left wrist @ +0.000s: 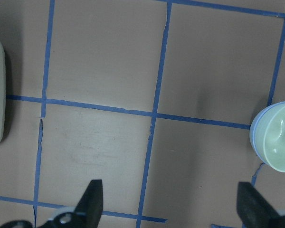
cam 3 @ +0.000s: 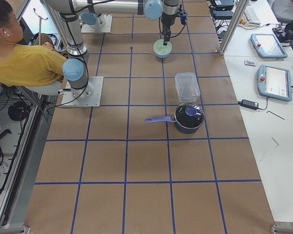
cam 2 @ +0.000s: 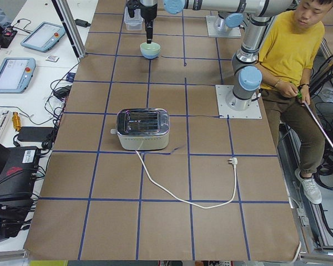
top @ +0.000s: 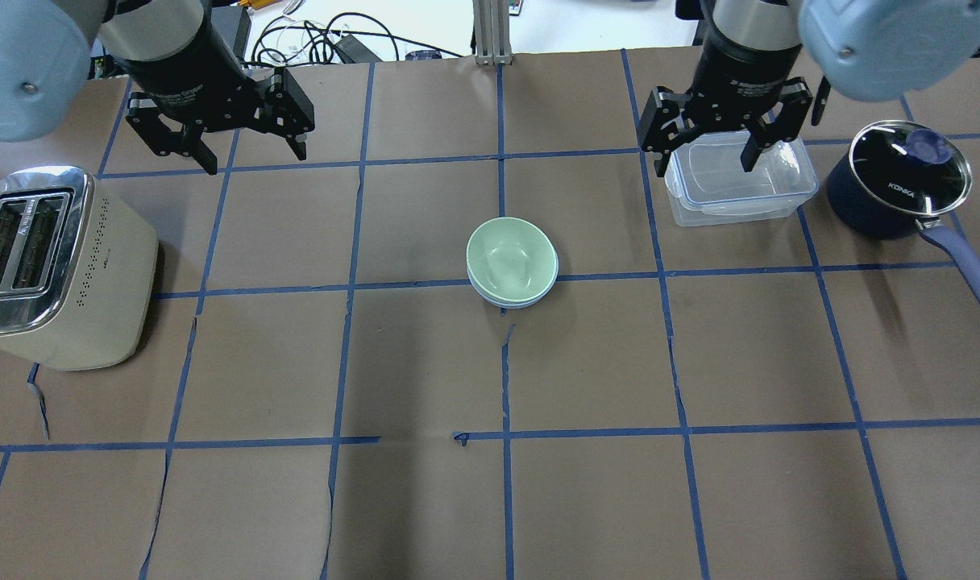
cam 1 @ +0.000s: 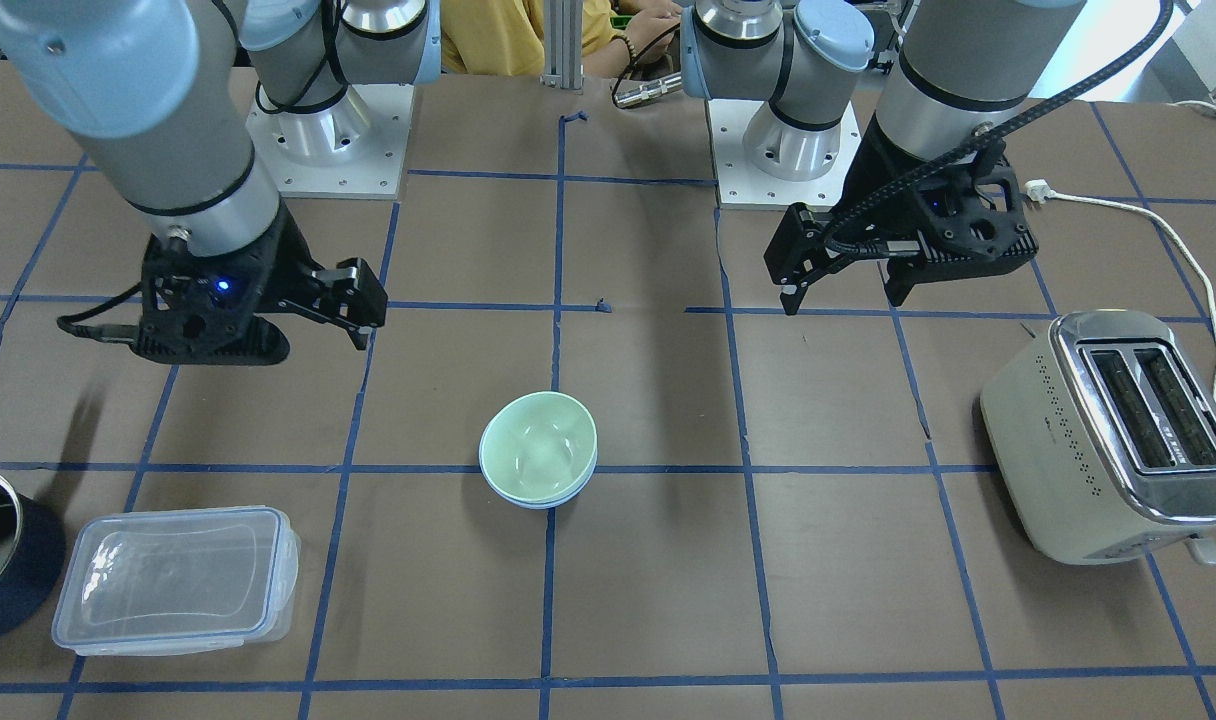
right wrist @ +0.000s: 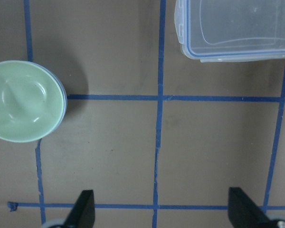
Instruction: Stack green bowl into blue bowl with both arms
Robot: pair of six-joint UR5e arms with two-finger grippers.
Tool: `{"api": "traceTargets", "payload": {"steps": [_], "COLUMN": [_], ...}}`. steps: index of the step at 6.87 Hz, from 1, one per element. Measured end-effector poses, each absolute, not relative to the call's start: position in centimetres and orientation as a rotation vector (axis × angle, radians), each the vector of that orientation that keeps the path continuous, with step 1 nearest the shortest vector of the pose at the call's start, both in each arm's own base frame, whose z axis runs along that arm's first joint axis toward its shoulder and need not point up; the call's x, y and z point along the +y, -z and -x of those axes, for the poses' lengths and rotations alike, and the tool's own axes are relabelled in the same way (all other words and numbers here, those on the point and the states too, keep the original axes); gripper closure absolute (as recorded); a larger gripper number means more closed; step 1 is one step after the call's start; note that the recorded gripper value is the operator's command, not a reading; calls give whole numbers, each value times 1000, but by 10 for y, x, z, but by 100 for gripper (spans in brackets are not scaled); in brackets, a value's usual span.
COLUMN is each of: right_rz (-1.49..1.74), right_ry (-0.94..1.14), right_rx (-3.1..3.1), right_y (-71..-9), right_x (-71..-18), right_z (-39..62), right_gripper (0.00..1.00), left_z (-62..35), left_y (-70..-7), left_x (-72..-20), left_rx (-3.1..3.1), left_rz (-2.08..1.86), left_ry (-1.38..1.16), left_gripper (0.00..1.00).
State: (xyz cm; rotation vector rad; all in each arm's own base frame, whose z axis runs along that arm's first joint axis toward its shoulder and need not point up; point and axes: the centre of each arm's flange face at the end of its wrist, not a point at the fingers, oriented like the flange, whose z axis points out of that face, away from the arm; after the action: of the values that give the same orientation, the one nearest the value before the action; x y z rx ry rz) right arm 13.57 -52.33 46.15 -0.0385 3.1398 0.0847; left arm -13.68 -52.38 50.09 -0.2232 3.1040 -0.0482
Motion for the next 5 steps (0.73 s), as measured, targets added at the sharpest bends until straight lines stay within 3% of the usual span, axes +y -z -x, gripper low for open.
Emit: {"api": "traceTargets", "payload": {"steps": [2,5], "right_rz": [23,17], "right_ry": [-72,-49], "right_rx": [3146,3155], "right_y": [-466,-475], "right_x": [-489,-478], "right_z": [-119,-117], "right_gripper": [0,0], "left_z": [137,137], "left_y": [-500,-501], "left_x": [-524,-527], "left_rx": [3104,3105], "left_rz": [225,219], "left_ry": [47,59], "left_gripper": [0,0]}}
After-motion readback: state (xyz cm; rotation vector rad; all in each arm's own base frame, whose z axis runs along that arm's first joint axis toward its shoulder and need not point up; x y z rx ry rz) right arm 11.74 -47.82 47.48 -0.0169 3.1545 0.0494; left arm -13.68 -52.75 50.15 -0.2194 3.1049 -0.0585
